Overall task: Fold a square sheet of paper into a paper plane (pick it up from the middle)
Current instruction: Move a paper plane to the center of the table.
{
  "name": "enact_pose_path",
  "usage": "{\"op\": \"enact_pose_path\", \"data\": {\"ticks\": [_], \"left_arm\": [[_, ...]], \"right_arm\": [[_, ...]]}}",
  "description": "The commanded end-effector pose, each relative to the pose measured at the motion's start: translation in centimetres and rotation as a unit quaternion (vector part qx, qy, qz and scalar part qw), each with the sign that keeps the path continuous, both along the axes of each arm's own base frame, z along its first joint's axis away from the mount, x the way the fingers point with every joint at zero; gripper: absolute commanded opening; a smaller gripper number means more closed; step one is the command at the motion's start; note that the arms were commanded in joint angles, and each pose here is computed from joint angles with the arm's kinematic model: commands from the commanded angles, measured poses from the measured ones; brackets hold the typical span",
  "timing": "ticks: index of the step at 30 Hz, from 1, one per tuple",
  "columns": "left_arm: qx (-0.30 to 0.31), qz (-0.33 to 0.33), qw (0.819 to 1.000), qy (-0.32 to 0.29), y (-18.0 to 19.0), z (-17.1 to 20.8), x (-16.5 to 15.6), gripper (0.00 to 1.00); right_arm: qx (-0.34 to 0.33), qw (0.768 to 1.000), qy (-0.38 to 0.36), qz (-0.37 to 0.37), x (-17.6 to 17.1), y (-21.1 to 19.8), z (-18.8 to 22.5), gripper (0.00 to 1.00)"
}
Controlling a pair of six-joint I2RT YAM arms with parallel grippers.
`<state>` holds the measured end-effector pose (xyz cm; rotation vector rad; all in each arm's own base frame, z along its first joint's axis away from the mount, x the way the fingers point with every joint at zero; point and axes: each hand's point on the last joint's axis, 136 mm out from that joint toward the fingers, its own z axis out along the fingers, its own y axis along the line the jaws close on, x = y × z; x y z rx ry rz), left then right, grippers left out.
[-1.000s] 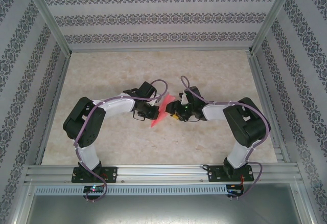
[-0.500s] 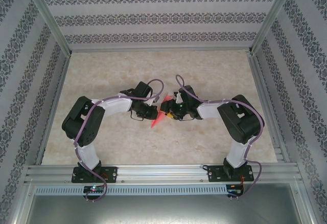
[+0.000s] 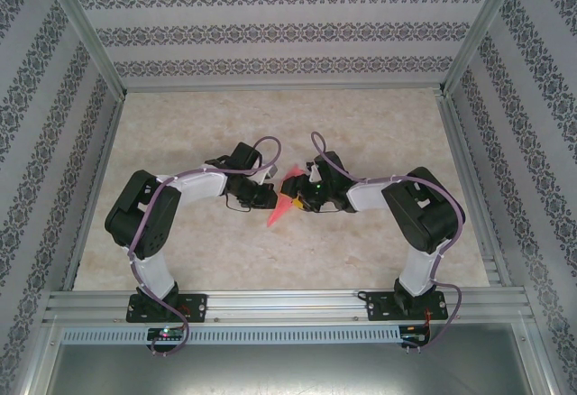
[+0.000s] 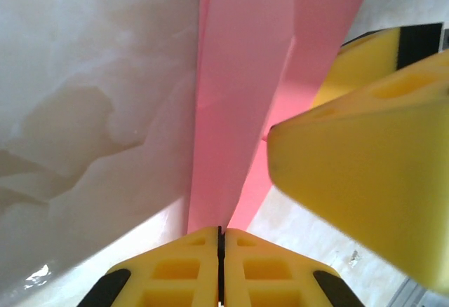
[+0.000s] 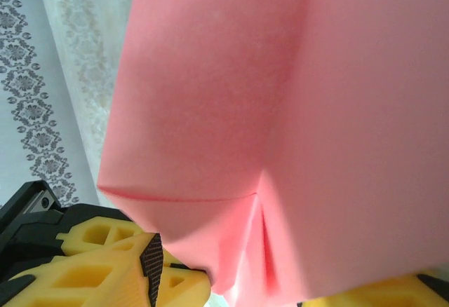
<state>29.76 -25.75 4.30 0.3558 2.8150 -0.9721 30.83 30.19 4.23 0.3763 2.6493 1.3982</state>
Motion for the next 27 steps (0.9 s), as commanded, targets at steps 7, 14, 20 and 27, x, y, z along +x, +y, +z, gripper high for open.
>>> {"op": "enact_pose_path", "data": {"ticks": [7,14,20,27], "left_arm": [[-0.048,0.02,0.999,0.006,0.1,1.4,0.3,0.1],[-0.07,0.036,0.997,0.021,0.3,1.5,0.3,0.1],[-0.076,0.047,0.996,0.023,0.6,1.6,0.5,0.1],[-0.076,0.049,0.996,0.026,0.8,1.4,0.3,0.1]], "right_arm": [[0.02,1.0,0.013,-0.006,-1.1,0.5,0.3,0.5],[0.019,1.0,0.014,-0.007,-1.0,0.9,0.1,0.41],[0.009,1.0,0.018,0.004,-1.3,1.5,-0.6,0.29],[-0.024,1.0,0.011,0.015,-1.3,1.6,-1.0,0.15]]}}
